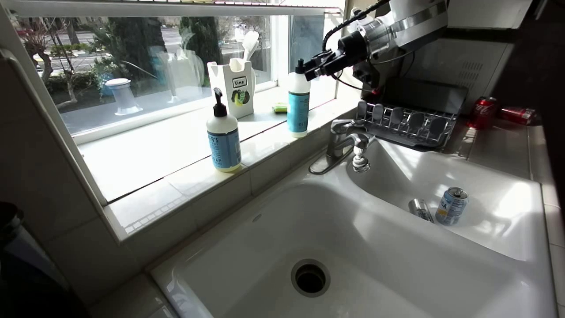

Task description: Place the soap dispensers right side up

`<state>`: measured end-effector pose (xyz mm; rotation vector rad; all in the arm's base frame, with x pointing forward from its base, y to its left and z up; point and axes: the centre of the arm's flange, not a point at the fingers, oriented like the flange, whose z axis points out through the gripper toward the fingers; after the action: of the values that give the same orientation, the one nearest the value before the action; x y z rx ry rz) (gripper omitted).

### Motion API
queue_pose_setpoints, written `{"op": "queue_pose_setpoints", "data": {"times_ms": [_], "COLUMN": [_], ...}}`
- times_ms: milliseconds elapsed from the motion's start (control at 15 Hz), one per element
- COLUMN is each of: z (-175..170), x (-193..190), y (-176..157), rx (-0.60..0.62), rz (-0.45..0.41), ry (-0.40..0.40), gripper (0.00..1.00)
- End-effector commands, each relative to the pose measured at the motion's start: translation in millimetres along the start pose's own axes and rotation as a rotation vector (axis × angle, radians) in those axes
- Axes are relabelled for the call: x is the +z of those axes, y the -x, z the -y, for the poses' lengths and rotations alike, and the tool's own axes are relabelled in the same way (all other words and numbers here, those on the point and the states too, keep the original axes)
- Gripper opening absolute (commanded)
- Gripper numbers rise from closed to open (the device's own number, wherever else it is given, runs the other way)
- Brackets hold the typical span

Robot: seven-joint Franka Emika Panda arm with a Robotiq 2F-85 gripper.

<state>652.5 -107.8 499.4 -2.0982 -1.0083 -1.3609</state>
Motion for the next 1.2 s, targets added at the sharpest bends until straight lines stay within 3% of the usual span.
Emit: {"op": "queue_pose_setpoints", "data": {"times_ms": [0, 267, 600, 1000, 1133], "z": [26, 47, 84, 119, 130], "x": [-25, -51, -75, -73, -69], "y": [-14, -38, -60, -76, -78], "rx": [0.025, 0.047, 0.163, 0.270, 0.295], "rz": [0.088, 0.164, 0.324, 0.460, 0.503], "ry": [0.062, 0.094, 0.090, 0.071, 0.103], "gripper": [1.00, 1.00, 1.00, 1.00, 1.00]}}
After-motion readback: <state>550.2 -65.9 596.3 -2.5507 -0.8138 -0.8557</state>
